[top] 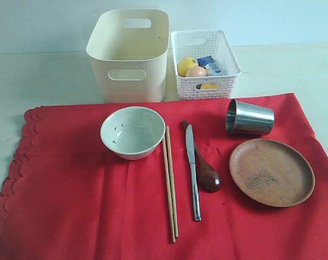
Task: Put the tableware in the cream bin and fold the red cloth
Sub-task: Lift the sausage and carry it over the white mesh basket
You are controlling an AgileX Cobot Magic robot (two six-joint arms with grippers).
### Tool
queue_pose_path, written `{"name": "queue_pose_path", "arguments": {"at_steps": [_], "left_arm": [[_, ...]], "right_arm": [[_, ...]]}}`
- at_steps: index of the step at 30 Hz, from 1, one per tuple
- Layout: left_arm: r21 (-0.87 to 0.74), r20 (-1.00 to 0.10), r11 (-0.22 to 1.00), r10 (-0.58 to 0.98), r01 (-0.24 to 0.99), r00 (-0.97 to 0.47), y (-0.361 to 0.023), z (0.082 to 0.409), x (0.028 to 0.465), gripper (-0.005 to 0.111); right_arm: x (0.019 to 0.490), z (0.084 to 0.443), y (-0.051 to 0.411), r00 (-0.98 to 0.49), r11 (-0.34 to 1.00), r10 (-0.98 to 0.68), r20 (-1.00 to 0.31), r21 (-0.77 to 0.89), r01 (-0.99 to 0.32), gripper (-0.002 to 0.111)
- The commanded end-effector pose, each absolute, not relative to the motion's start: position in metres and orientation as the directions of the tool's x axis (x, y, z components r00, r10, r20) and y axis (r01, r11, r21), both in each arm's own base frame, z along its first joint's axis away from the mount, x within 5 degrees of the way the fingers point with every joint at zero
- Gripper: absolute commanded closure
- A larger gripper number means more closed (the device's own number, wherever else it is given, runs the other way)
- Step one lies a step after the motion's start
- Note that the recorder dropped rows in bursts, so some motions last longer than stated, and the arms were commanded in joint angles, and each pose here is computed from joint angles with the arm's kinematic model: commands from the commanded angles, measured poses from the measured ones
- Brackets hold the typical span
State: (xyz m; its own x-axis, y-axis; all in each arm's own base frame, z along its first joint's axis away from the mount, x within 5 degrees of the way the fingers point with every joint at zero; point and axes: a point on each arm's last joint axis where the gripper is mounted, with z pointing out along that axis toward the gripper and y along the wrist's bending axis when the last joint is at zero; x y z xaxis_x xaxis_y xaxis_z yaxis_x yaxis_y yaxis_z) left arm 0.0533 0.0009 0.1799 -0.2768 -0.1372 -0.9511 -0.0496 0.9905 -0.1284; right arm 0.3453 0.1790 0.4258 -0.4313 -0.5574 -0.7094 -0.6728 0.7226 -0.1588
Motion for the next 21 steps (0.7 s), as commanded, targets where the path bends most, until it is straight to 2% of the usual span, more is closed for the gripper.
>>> {"name": "queue_pose_path", "arguments": {"at_steps": [1,7,12,21], "left_arm": [[-0.131,-0.954,0.990,-0.138,-0.044,-0.264,0.001,0.181,0.053,0.107],[-0.131,-0.954,0.990,-0.138,-0.044,-0.264,0.001,0.181,0.053,0.107],[-0.131,-0.954,0.990,-0.138,-0.044,-0.264,0.001,0.181,0.053,0.107],[-0.131,-0.954,0.990,-0.138,-0.045,-0.266,0.001,0.181,0.053,0.107]], "right_arm": [[0.358,0.433,0.152,-0.433,0.758,-0.478,-0.764,-0.110,-0.643,0.108],[0.392,0.414,0.115,-0.507,0.823,-0.379,-0.774,-0.031,-0.567,0.108],[0.421,0.386,0.107,-0.536,0.833,-0.309,-0.785,0.048,-0.551,0.108],[0.482,0.296,0.113,-0.596,0.873,-0.245,-0.765,0.093,-0.478,0.108]]}}
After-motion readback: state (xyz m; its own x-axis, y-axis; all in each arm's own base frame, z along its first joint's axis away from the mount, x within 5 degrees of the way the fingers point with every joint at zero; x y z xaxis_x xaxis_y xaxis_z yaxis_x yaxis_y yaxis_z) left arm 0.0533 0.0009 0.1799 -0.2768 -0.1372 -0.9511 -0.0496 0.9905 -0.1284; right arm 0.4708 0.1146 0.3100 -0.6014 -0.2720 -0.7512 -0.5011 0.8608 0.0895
